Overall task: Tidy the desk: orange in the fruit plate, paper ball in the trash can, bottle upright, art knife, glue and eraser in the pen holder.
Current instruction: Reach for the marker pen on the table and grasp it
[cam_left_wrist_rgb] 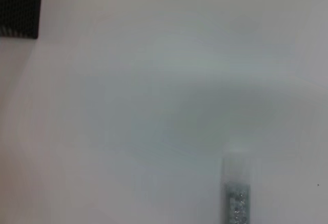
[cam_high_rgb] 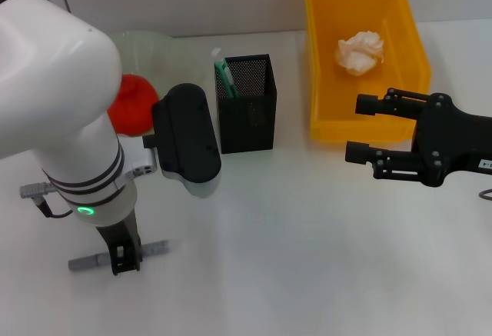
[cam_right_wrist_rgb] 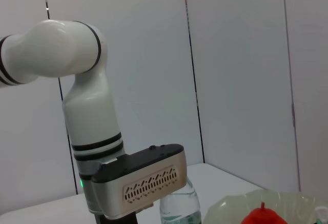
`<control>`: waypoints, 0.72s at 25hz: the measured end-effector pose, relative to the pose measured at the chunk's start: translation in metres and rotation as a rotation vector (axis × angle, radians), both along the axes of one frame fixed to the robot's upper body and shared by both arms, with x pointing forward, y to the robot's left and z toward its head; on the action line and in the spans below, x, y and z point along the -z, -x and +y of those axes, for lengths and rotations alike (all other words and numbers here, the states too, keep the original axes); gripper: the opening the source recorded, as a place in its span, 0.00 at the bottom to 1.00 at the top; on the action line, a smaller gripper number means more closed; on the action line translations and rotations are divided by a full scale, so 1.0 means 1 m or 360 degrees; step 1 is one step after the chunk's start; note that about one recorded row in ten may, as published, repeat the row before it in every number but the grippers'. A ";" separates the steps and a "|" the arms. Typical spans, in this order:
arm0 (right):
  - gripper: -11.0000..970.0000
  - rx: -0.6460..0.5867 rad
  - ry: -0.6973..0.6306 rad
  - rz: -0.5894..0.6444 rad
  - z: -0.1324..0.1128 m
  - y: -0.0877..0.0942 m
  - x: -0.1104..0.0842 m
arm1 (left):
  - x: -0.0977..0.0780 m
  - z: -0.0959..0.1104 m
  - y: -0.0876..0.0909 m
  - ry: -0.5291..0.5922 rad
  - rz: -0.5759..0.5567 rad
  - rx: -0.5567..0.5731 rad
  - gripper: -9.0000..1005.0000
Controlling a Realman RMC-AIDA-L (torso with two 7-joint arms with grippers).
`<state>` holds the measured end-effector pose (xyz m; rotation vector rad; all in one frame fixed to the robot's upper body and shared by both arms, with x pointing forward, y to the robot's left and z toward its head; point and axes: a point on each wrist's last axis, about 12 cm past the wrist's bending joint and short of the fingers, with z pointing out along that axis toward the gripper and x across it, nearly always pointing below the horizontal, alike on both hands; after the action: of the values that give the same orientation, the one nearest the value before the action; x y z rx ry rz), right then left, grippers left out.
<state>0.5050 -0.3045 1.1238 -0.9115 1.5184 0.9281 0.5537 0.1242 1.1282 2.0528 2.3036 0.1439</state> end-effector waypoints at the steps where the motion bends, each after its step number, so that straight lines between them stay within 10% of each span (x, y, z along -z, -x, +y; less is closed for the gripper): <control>1: 0.79 0.0000 0.0000 0.0000 0.000 0.000 0.000 | 0.000 0.000 0.000 -0.0001 -0.0001 -0.0002 0.23; 18: 0.79 -0.0003 0.0001 -0.0005 0.001 -0.001 -0.001 | 0.000 0.000 0.000 -0.0008 0.0010 -0.0012 0.13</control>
<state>0.5060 -0.3040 1.1248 -0.9147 1.5158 0.9272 0.5532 0.1243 1.1285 2.0500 2.3173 0.1435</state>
